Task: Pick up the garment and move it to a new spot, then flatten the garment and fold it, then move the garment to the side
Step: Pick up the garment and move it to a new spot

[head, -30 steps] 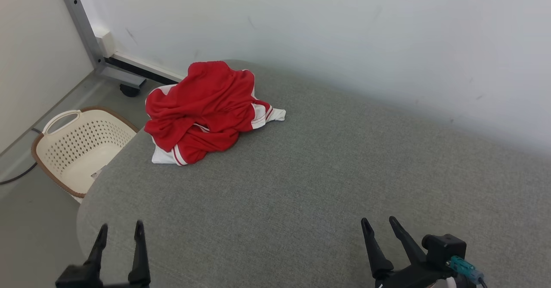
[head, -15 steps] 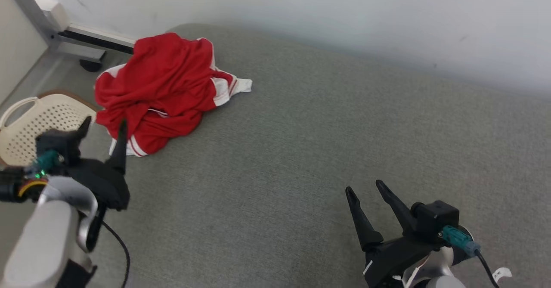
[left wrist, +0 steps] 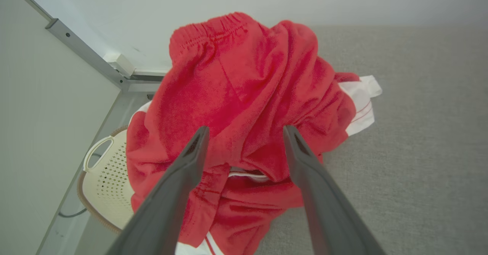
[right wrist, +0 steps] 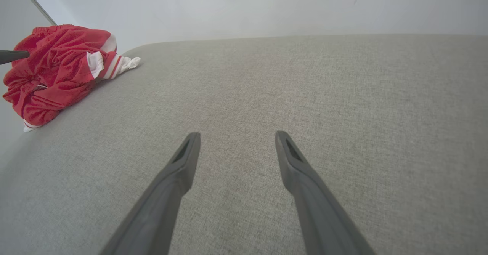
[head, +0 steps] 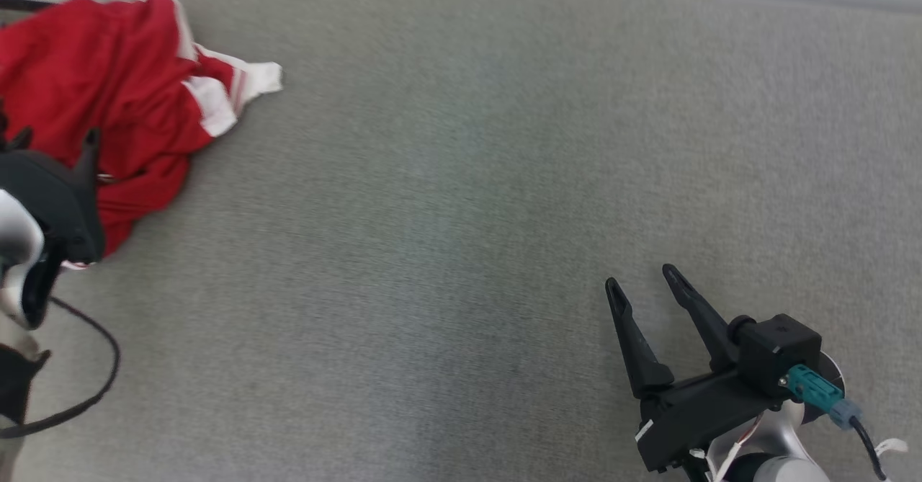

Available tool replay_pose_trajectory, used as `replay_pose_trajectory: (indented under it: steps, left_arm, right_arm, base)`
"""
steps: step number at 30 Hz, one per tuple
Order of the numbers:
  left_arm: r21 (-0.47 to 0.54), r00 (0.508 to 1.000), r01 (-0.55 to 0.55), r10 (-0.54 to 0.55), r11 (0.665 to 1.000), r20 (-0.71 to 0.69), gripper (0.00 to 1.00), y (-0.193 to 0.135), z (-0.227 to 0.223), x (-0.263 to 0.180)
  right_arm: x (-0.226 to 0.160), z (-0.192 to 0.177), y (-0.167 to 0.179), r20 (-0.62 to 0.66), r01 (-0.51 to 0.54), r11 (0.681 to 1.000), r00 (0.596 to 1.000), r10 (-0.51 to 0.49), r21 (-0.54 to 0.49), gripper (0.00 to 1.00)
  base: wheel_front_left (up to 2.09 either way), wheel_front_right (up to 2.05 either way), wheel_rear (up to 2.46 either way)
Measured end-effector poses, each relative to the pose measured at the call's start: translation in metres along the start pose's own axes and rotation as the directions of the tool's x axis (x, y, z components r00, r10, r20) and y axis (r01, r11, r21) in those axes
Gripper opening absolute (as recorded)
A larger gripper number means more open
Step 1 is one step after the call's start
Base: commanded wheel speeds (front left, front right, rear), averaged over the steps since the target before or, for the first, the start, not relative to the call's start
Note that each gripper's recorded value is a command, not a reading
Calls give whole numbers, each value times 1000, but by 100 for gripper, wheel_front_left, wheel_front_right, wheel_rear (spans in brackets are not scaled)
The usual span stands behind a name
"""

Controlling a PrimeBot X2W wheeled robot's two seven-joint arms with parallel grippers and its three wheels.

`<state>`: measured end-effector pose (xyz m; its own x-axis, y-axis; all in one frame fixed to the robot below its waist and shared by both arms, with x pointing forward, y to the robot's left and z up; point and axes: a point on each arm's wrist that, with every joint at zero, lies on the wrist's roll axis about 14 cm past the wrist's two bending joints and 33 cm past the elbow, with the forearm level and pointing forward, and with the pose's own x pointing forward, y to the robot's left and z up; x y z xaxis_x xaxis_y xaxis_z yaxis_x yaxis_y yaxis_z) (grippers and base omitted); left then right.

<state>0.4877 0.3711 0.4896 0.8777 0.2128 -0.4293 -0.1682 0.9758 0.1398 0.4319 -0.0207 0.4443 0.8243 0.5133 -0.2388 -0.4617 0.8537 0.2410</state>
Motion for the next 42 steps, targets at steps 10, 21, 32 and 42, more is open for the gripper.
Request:
replay_pose_trajectory:
  steps: [10, 21, 32, 42]
  left_arm:
    - [48, 988, -85, 91, 995, -127, 76, 1, -36, 56]
    - [74, 993, -75, 81, 994, -82, 0, -18, -25, 62]
    - [51, 979, -5, -5, 999, 205, 0, -13, 100, 0]
    - [88, 799, 272, -276, 958, 535, 0, -108, 219, -95]
  right_arm:
    - [-9, -21, -42, -44, 113, 993, 993, -112, 40, 100]
    - [-24, -21, -46, -31, 143, 987, 990, -141, 72, 100]
    - [-53, 24, -44, 133, 166, 982, 975, -178, 93, 100]
    - [-101, 52, -58, 249, 254, 961, 929, -273, 108, 100]
  base:
    - [0, 0, 0]
    - [0, 0, 0]
    - [0, 0, 0]
    - [0, 0, 0]
